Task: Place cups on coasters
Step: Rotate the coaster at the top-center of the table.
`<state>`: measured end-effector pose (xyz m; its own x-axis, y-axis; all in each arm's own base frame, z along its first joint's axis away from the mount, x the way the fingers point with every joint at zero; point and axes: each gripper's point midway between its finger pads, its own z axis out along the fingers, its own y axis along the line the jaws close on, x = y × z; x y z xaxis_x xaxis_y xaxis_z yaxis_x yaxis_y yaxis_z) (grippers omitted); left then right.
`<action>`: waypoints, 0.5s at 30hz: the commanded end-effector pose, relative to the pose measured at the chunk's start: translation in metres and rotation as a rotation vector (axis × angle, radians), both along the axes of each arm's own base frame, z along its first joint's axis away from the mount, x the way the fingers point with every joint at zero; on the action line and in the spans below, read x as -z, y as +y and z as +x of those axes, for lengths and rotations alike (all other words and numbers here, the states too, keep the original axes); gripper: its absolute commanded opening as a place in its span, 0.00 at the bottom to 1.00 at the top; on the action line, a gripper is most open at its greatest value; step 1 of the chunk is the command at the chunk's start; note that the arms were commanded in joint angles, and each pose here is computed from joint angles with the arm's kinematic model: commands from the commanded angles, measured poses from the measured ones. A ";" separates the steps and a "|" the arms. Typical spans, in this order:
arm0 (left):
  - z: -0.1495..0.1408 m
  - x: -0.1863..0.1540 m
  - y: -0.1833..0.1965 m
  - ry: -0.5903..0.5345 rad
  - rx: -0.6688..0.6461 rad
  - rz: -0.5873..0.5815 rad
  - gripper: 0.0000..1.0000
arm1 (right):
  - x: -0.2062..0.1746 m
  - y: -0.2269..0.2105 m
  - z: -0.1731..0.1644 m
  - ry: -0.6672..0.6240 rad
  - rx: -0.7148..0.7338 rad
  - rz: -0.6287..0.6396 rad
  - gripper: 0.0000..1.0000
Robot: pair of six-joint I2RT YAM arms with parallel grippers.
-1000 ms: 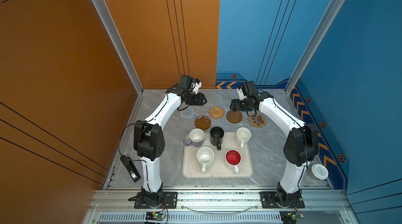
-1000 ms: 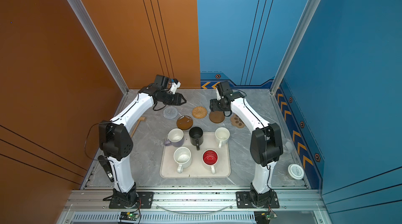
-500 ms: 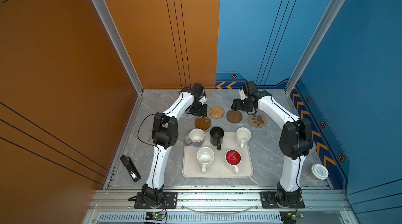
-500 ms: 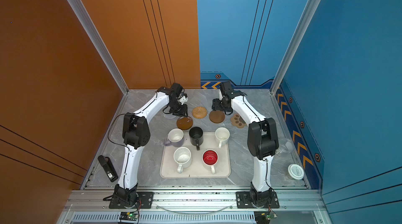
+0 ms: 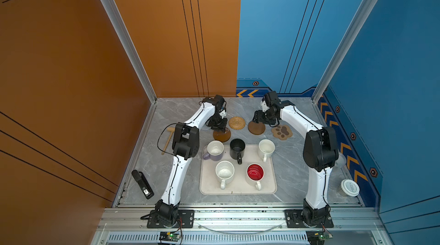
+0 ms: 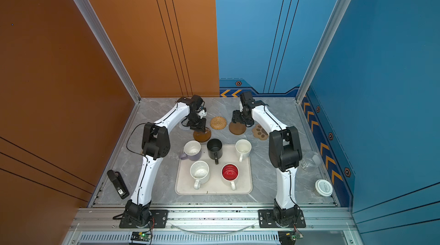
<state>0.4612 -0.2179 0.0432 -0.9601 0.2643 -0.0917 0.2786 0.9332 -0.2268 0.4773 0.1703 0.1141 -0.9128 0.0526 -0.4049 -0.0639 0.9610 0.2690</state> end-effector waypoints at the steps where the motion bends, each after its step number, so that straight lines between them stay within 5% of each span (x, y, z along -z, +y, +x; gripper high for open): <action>1: -0.006 0.010 0.001 0.039 0.015 0.031 0.40 | -0.009 0.000 0.005 -0.010 0.022 0.025 0.72; 15: -0.001 0.039 0.012 0.061 -0.041 0.127 0.40 | -0.002 -0.006 -0.001 0.011 0.035 0.016 0.72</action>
